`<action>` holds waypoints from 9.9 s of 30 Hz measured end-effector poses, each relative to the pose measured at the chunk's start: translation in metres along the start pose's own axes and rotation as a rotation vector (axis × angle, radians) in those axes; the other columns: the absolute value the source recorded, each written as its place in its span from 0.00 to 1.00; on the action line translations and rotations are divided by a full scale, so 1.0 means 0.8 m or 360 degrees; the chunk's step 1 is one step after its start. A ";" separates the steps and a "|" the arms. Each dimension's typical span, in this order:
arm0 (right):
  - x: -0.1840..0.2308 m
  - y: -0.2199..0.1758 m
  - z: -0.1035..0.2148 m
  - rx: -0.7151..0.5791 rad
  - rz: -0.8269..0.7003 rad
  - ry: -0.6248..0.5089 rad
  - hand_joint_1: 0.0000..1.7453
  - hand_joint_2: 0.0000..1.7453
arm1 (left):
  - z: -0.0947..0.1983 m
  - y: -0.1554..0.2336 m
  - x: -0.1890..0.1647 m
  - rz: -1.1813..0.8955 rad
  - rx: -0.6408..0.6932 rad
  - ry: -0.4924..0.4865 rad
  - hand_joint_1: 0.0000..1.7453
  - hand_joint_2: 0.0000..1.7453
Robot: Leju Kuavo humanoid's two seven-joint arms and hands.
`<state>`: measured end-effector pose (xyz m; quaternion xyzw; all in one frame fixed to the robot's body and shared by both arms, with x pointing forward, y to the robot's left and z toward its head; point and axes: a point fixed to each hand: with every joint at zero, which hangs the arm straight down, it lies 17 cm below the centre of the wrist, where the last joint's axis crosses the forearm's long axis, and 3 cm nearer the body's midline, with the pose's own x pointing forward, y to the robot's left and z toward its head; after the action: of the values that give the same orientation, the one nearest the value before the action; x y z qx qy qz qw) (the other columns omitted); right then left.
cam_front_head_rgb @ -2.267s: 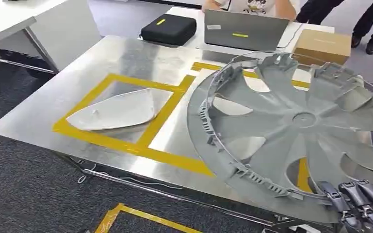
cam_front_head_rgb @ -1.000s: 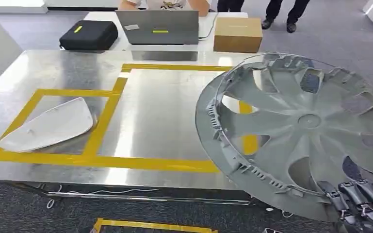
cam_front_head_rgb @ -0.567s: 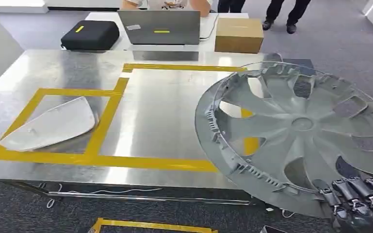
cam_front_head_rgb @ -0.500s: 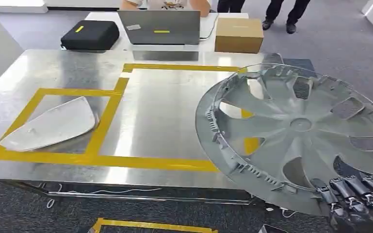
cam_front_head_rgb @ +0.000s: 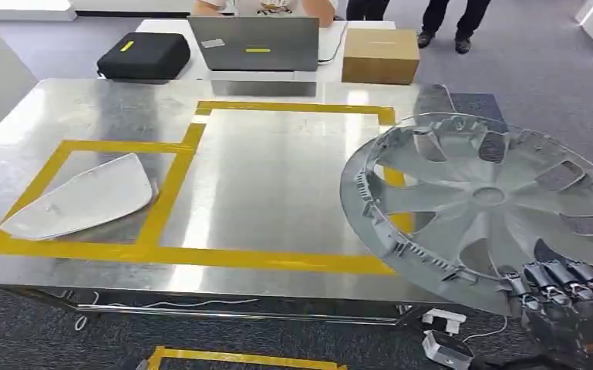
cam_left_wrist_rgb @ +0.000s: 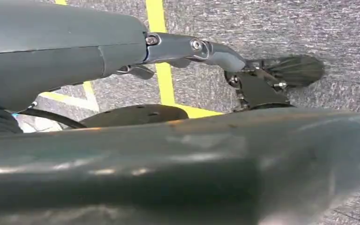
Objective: Take the parts from the cabinet and place them on the table.
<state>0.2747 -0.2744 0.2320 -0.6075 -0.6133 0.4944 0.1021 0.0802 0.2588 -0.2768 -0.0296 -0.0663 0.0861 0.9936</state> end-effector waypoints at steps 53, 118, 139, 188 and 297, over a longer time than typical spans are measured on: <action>0.069 0.169 -0.213 0.0011 -0.0175 -0.0089 1.00 1.00 | 0.000 -0.010 0.020 -0.0315 0.0004 0.0027 0.00 0.00; 0.130 0.210 -0.288 0.0805 -0.0931 -0.0018 0.00 1.00 | -0.001 -0.008 0.012 -0.0169 0.0010 -0.0019 0.00 0.00; 0.149 0.146 -0.375 0.0920 -0.1036 -0.0205 0.00 1.00 | 0.000 -0.004 0.011 -0.0053 0.0009 -0.0025 0.00 0.00; 0.217 0.227 -0.212 0.1057 -0.0478 -0.0186 0.00 1.00 | 0.000 -0.025 0.012 0.0153 -0.0019 -0.0048 0.00 0.00; 0.200 0.047 -0.226 0.0285 -0.0258 -0.0258 0.00 1.00 | 0.000 -0.033 0.023 0.0294 0.0032 -0.0178 0.00 0.00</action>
<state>0.3916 -0.0607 0.2170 -0.5026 -0.6200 0.5846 0.1456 0.1029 0.2357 -0.2724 -0.0207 -0.1178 0.1795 0.9765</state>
